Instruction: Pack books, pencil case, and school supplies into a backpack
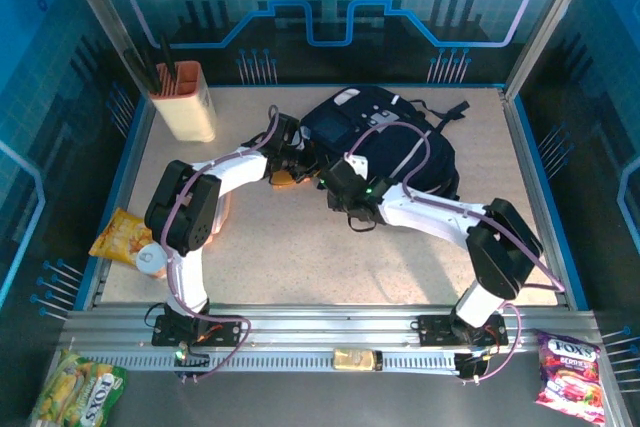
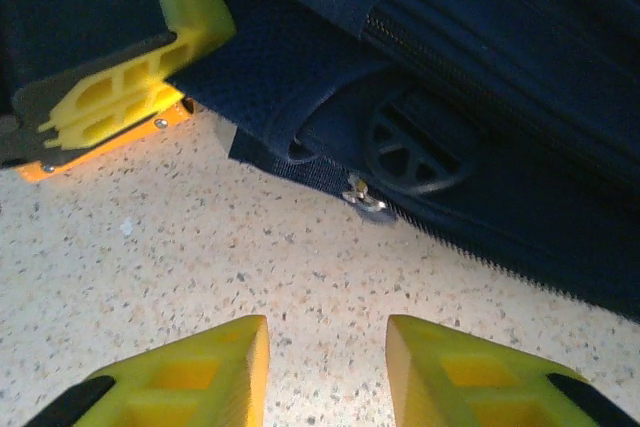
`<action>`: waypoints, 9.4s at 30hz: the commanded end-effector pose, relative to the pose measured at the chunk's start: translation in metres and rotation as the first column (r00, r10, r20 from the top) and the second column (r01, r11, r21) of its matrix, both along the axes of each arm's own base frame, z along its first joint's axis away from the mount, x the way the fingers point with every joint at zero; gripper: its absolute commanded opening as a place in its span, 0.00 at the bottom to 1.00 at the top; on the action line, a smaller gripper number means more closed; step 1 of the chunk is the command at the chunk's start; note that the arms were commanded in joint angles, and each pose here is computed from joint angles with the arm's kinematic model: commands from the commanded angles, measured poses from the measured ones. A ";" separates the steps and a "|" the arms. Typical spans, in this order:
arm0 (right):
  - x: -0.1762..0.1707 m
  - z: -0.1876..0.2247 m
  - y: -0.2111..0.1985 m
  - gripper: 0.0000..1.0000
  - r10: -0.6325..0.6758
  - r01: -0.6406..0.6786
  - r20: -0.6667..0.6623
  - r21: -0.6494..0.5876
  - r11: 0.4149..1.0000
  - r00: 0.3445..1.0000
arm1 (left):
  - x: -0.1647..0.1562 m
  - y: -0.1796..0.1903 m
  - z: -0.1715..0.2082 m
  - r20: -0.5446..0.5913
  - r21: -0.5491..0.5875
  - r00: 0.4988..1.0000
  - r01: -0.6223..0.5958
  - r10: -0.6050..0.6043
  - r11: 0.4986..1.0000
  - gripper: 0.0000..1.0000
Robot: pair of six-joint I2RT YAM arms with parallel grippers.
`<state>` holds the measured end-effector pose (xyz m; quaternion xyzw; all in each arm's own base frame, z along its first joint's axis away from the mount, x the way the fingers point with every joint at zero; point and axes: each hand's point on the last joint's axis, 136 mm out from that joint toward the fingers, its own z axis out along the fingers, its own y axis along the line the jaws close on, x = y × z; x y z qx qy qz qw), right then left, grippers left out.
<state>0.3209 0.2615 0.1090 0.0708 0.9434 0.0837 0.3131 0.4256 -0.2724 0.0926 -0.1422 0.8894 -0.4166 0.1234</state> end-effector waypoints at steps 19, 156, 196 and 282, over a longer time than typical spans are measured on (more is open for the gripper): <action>0.038 -0.022 -0.030 0.30 -0.227 0.228 0.021 -0.178 0.957 0.974 | -0.019 -0.023 0.038 0.053 -0.121 0.992 0.124 -0.118 0.985 0.00; -0.023 -0.053 -0.133 0.14 -0.051 0.009 -0.136 -0.296 0.955 0.989 | 0.091 0.042 0.004 0.131 0.130 0.991 -0.012 -0.005 0.991 0.06; 0.000 -0.065 -0.094 0.13 -0.039 0.018 -0.156 -0.131 0.991 0.987 | -0.014 -0.056 -0.040 -0.136 -0.131 0.981 -0.158 0.140 0.979 0.48; 0.001 -0.040 -0.129 0.24 0.039 -0.073 -0.157 -0.219 0.973 0.987 | 0.038 -0.024 -0.001 0.000 -0.109 0.996 -0.094 0.094 0.990 0.00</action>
